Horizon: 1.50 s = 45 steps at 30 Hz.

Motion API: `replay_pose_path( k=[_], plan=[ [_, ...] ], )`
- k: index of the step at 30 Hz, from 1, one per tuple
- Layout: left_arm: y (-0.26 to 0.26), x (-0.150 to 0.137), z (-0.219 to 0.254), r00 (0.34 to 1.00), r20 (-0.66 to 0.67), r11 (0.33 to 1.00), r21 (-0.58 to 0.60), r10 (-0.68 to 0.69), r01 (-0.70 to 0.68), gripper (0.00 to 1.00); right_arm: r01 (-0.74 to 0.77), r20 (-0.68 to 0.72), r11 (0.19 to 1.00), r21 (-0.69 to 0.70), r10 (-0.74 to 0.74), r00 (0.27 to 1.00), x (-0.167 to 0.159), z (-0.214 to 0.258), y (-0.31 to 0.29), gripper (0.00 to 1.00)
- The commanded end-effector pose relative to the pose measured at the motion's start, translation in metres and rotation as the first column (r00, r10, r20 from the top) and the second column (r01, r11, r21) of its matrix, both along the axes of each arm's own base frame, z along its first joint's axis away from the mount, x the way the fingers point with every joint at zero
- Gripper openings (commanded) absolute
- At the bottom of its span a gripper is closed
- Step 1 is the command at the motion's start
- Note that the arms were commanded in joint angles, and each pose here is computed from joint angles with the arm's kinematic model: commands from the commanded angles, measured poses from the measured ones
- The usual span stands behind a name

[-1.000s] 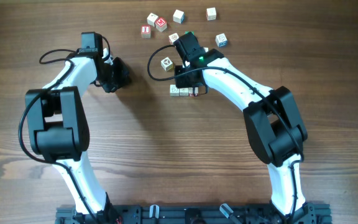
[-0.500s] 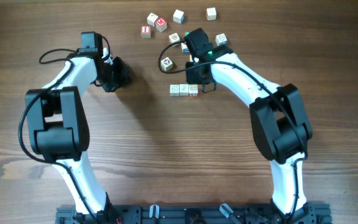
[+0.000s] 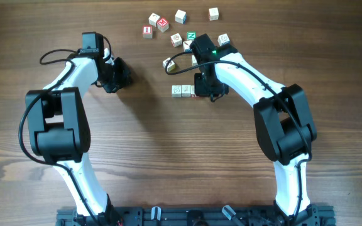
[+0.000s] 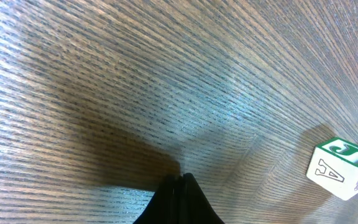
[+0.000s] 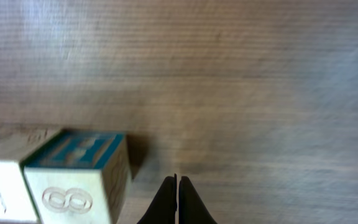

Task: Form a horizontal line

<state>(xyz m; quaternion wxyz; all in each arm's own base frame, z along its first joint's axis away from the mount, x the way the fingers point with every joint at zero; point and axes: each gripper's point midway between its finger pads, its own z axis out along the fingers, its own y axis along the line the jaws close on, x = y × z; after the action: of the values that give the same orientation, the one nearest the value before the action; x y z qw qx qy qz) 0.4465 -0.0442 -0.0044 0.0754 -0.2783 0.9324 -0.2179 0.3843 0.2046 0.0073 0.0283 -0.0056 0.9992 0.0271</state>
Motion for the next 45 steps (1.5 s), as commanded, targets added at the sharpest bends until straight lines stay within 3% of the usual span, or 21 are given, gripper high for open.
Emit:
replay_pose_path(
  k=[1,13,19,28,45],
  plan=[
    [0.021,-0.028,-0.047,0.991,-0.128,0.992,0.120,0.048,-0.033,0.04,0.003,-0.035,0.988,0.153,0.002,0.999,-0.005,0.020,0.025,0.05],
    [0.021,-0.028,-0.047,0.991,-0.128,0.992,0.120,0.048,-0.033,0.04,0.049,-0.091,0.984,0.171,-0.034,0.995,-0.015,0.021,0.027,0.05],
    [0.021,-0.028,-0.047,0.991,-0.128,0.992,0.120,0.048,-0.033,0.04,0.107,-0.089,0.994,0.003,-0.106,0.990,-0.021,0.016,-0.004,0.05],
    [0.021,-0.028,-0.047,0.991,-0.129,0.992,0.120,0.048,-0.033,0.04,0.080,0.026,0.996,0.048,-0.081,0.996,0.007,0.018,0.006,0.04],
    [0.021,-0.028,-0.047,0.991,-0.129,0.992,0.120,0.048,-0.033,0.04,0.054,0.115,0.998,0.037,-0.058,0.992,0.026,0.019,0.006,0.05]
  ],
)
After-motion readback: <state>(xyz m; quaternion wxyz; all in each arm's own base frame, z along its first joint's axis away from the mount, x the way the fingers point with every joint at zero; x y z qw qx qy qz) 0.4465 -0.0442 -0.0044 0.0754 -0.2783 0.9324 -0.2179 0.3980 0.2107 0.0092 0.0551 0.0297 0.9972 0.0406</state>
